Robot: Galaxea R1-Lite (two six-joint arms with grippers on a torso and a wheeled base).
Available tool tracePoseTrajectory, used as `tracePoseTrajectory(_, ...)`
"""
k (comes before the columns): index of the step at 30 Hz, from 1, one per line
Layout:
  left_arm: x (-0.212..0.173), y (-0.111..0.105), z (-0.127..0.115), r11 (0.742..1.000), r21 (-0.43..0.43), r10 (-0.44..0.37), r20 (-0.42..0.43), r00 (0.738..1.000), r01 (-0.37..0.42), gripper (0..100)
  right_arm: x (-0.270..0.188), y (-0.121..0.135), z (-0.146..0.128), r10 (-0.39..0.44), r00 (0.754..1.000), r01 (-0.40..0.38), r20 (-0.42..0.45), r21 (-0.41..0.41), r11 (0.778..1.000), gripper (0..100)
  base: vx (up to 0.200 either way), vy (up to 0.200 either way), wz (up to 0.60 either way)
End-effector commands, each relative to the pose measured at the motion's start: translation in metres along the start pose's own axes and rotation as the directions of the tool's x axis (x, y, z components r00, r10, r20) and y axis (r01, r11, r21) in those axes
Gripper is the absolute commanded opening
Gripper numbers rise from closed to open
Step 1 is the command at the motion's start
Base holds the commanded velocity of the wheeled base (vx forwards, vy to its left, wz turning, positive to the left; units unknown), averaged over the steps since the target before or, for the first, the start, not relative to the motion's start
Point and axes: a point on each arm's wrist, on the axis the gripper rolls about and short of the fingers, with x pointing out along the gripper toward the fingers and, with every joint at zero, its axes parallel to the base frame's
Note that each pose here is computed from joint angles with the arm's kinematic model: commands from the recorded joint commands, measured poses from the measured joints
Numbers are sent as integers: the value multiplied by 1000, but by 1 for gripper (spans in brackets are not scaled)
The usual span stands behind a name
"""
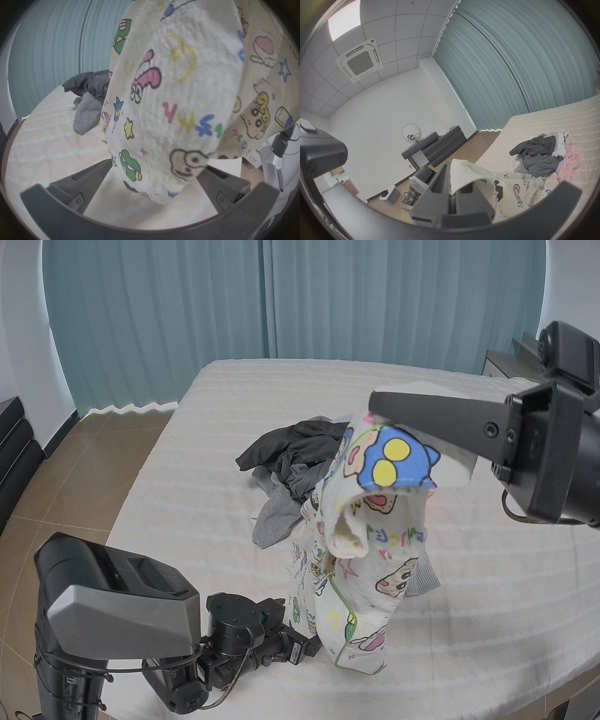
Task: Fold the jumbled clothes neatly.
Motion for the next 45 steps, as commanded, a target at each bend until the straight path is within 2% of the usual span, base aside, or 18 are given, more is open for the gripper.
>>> tracePoseTrajectory(1, 17, -1, -20, 1000, -3, 18, -21, 1000, -18, 100, 0, 0, 0, 2, 1000, -2, 0, 0, 1000, 0, 0, 0, 0)
tracePoseTrajectory(16, 31, 3, -19, 1000, -11, 25, 24, 999, -24, 100, -2, 1, 3, 5, 1000, -5, 10, 0, 1000, 0, 0, 0, 0)
tracePoseTrajectory(20, 33, 2, -17, 999, -42, 16, 35, 999, -15, 100, -3, 1, 3, 6, 1000, -6, 13, 0, 1000, 0, 0, 0, 0)
tracePoseTrajectory(21, 33, 2, -16, 999, -45, 15, 37, 999, -13, 0, -3, 1, 3, 6, 1000, -6, 13, 3, 1000, 0, 0, 0, 0)
tracePoseTrajectory(29, 33, 4, -17, 999, -48, 18, 35, 999, -16, 0, -10, 1, 7, 1, 1000, -1, 31, 12, 1000, 0, 0, 0, 0)
tracePoseTrajectory(35, 17, 5, -16, 998, -50, 26, 30, 999, -24, 0, -26, -8, 10, -46, 997, 45, 57, 8, 999, 0, 0, 0, 0)
tracePoseTrajectory(39, 0, 10, -3, 997, -54, 48, 49, 998, -46, 0, -43, -17, 8, -99, 993, 99, 69, 8, 995, 0, 0, 0, 0)
tracePoseTrajectory(44, -39, 18, 45, 987, -151, 84, 191, 978, -55, 0, -75, -31, -3, -197, 977, 197, 81, 10, 980, 0, 0, 0, 0)
tracePoseTrajectory(45, -40, 19, 46, 986, -154, 88, 197, 976, -58, 0, -76, -31, -3, -199, 976, 200, 83, 8, 980, 0, 0, 0, 0)
